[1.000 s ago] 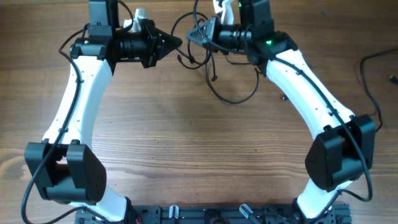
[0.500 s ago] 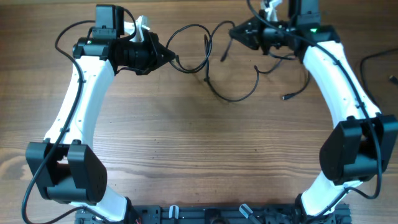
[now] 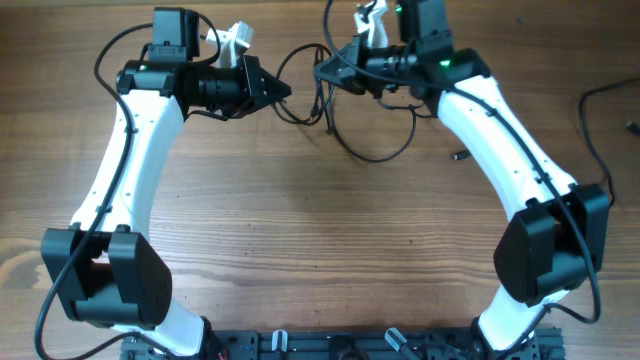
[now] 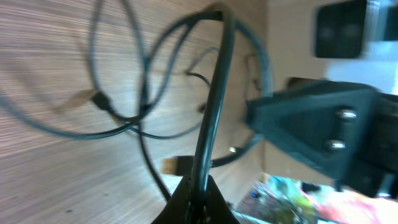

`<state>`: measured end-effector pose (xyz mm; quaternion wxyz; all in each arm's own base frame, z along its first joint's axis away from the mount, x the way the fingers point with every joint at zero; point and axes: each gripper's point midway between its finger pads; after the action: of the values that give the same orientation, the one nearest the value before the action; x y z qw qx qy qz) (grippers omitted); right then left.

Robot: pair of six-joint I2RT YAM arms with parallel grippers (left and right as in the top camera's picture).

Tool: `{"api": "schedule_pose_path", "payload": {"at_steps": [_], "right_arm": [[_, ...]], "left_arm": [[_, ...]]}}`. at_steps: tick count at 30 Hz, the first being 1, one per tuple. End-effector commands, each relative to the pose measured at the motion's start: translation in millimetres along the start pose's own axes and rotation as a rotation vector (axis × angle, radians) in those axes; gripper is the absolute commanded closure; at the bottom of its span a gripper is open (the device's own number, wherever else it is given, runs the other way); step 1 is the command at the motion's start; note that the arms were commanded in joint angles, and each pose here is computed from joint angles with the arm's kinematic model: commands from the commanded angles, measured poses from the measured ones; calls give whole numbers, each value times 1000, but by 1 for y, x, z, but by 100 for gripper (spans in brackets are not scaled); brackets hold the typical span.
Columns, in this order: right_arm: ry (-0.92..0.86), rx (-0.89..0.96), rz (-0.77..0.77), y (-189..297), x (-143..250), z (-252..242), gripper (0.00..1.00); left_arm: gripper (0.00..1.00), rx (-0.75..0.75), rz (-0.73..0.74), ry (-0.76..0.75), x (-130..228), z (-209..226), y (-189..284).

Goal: Untangle cables

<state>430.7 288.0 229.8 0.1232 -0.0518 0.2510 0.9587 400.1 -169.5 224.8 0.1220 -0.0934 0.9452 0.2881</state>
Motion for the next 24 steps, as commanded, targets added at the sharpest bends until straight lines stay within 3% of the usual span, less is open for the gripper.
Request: {"api": "schedule_pose_path", "payload": {"at_steps": [1, 5, 8, 9, 11, 13, 21, 24], "right_arm": [[-51, 78, -71, -13, -2, -4, 96], [-71, 155, -132, -25, -2, -13, 96], [-78, 194, -182, -23, -11, -21, 96], [-79, 194, -184, -21, -13, -22, 91], [-84, 194, -176, -18, -14, -25, 61], [-91, 180, -150, -16, -11, -25, 46], [89, -43, 6, -3, 11, 26, 41], [155, -45, 10, 12, 19, 36, 39]], "left_arm": [[96, 280, 65, -47, 8, -47, 5], [96, 430, 90, -25, 3, -74, 15], [96, 460, 99, 3, 1, -78, 21], [96, 457, 88, 6, -2, -75, 24], [96, 441, 58, 18, -9, -67, 31], [96, 414, 24, 29, -16, -57, 36], [96, 306, -44, 70, -28, -32, 39], [96, 288, -39, 96, -26, -28, 38]]}}
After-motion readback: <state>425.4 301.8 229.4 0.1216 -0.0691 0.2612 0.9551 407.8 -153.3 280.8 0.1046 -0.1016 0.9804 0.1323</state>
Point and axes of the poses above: each gripper's point midway between its finger pads, its own y axis back along the fingers, its own z axis along the line the jaws close on, x = y × z, and after that the axes turned 5 degrees about -y, right-handed
